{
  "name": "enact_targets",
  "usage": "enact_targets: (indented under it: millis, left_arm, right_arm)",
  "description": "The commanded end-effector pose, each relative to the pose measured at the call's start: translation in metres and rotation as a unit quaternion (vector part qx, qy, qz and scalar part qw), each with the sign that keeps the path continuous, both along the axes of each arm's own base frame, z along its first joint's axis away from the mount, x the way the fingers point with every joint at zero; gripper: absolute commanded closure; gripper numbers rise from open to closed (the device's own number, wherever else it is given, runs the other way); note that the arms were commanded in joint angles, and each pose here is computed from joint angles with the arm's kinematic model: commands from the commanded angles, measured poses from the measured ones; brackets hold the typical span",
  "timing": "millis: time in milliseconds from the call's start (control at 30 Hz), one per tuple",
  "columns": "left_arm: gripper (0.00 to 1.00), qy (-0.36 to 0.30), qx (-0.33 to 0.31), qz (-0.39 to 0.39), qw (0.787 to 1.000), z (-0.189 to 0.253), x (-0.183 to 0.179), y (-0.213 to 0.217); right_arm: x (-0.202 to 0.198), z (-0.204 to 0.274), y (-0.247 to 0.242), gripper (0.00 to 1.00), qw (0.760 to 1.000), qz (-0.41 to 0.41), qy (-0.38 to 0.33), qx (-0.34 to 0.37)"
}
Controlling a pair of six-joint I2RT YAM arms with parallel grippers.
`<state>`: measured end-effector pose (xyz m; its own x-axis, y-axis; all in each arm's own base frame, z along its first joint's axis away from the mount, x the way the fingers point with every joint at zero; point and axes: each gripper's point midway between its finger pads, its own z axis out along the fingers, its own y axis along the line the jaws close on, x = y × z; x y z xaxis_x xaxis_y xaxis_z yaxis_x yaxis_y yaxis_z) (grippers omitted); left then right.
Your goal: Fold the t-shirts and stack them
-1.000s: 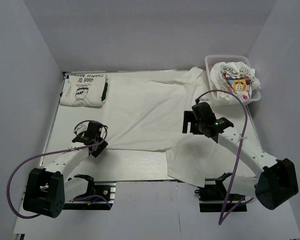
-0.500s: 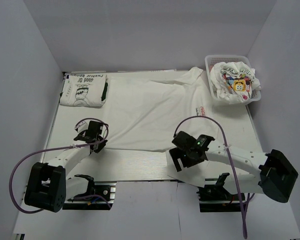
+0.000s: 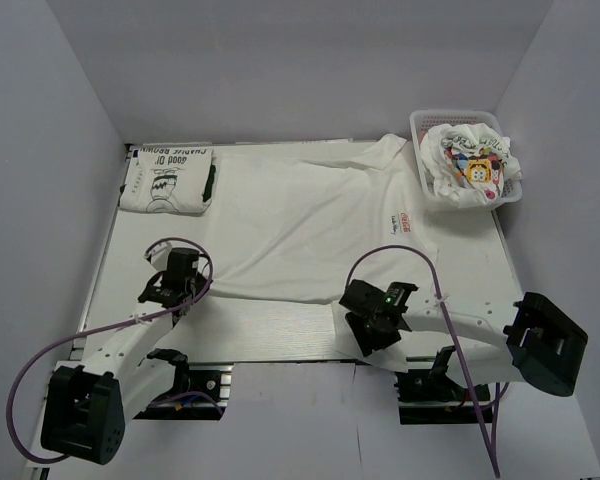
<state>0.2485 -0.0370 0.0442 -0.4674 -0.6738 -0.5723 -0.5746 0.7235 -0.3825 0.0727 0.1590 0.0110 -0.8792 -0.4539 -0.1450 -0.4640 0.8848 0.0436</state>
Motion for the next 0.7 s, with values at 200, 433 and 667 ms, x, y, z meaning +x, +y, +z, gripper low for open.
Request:
enact_targets:
  millis: [200,433,667]
  left_arm:
    - [1.00,-0.007,-0.012,-0.026,1.000,-0.005,0.010,-0.011]
    - [1.00,-0.044,-0.015,-0.022,0.999,0.023,0.026,-0.013]
    - [1.00,-0.056,-0.004,-0.016,0.998,0.040,0.044,-0.010]
  right_arm:
    - [0.010,-0.011,-0.009,0.97,0.998,-0.032,-0.041,-0.035]
    - [0.058,0.036,0.005,1.00,0.986,-0.087,-0.137,-0.035]
    - [0.128,0.070,-0.007,1.00,0.963,-0.144,-0.220,-0.063]
